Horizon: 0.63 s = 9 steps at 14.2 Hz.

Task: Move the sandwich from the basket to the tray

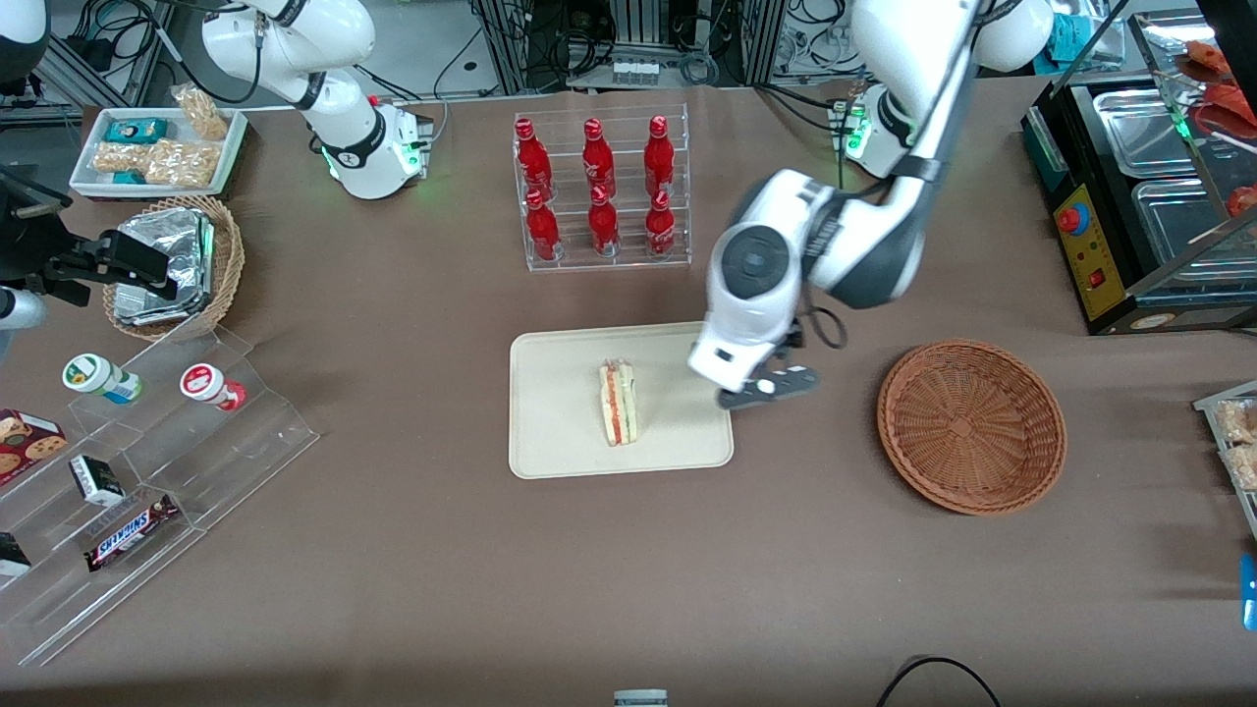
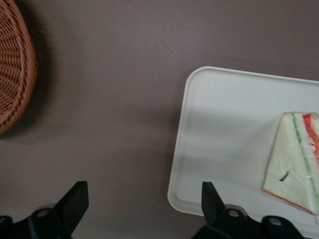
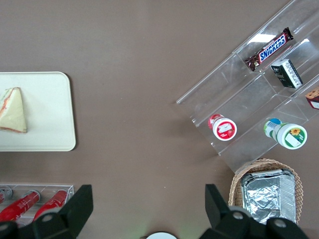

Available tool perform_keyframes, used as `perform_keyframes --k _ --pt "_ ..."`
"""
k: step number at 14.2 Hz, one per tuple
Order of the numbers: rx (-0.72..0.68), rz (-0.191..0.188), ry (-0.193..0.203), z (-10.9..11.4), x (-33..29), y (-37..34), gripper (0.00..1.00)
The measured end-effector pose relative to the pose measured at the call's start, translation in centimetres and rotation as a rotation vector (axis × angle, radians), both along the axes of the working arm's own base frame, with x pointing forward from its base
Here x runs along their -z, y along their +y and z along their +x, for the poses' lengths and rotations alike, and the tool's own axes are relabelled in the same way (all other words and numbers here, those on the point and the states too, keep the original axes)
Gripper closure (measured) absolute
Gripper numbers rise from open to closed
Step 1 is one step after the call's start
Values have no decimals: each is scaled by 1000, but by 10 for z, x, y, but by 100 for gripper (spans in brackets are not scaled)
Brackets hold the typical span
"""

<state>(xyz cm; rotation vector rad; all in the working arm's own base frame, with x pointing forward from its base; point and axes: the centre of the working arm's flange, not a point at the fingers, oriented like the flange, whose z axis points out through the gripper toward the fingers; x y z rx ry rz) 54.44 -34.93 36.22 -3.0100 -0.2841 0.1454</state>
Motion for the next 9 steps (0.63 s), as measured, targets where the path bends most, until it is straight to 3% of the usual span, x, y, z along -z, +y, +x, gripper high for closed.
perform_keyframes --k 6,9 --pt "131 -51 74 12 -53 127 0" --pt "179 -81 79 11 -92 177 0"
